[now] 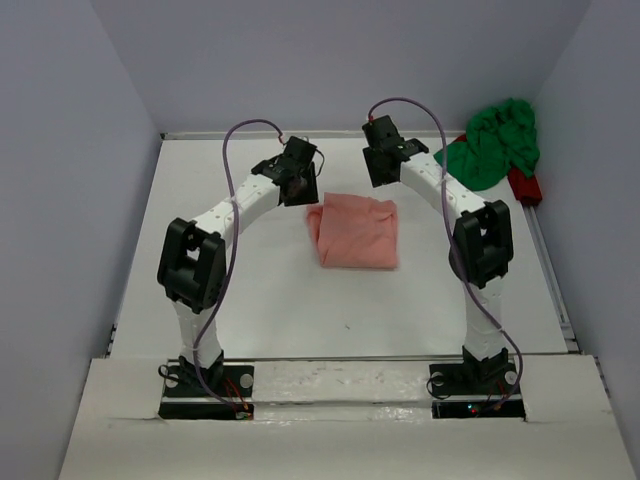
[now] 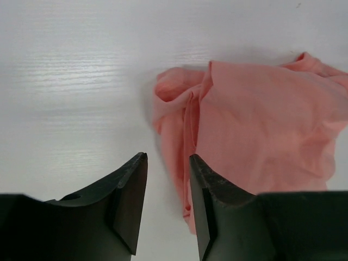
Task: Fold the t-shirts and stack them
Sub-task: Fold the long partially folded tshirt into a neat square, then smooth out wrinkles on the folded tshirt
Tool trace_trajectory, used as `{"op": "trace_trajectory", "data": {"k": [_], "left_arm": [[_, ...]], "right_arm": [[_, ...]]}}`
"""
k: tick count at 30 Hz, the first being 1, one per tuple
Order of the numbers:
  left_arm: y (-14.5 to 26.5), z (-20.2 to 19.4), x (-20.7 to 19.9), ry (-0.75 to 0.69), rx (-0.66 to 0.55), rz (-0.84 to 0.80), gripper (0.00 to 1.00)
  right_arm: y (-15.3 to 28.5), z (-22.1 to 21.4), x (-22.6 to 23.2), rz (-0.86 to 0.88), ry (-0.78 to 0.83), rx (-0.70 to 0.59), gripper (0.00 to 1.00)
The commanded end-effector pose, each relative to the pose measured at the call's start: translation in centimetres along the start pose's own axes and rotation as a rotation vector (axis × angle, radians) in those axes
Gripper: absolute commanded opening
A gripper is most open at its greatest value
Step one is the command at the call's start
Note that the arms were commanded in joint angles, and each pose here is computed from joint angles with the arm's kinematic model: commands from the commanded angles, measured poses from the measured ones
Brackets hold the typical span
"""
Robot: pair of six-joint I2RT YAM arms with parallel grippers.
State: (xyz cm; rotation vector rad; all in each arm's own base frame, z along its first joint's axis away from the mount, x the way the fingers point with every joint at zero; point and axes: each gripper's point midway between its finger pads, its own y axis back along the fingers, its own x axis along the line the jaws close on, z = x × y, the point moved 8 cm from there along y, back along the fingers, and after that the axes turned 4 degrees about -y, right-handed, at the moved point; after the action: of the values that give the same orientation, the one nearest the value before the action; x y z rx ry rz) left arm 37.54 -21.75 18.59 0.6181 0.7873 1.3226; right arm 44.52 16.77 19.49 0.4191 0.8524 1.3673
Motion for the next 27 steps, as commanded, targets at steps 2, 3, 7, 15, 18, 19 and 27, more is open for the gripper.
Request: {"op": "trace_trajectory", "data": {"k": [2,3,7,15,18,19,27], "left_arm": [[3.2,0.9,-1.2,0.011,-0.088,-0.087,0.34],[3.0,0.8,-1.3,0.011,-0.08,-0.09,0.16],[3.0,0.8,-1.6,0.014,-0.071,-0.106,0.0],[2.0,2.4,-2.7,-0.028,-0.067,-0.148,0.0],[1.0,3.7,-3.8,-0.033,-0.05,-0.218,0.17],[0.2,3.3,-3.7,-0.029,-0.023,-0.228,0.23],[-2.9,4.9,-3.8,-0.004,0.014,-0.314,0.09]], "right_arm": [[4.1,1.0,-0.7,0.131,-0.036,-0.055,0.62],[4.2,1.0,-0.2,0.189,-0.037,-0.064,0.62],[4.2,1.4,1.0,0.309,-0.007,-0.068,0.62],[3.9,1.1,1.6,0.217,-0.024,0.02,0.6],[5.1,0.2,0.6,0.185,-0.058,0.028,0.6],[4.8,-0.6,0.7,0.183,-0.061,0.052,0.6],[8.4,-4.5,-0.5,0.252,-0.129,0.082,0.09]]}}
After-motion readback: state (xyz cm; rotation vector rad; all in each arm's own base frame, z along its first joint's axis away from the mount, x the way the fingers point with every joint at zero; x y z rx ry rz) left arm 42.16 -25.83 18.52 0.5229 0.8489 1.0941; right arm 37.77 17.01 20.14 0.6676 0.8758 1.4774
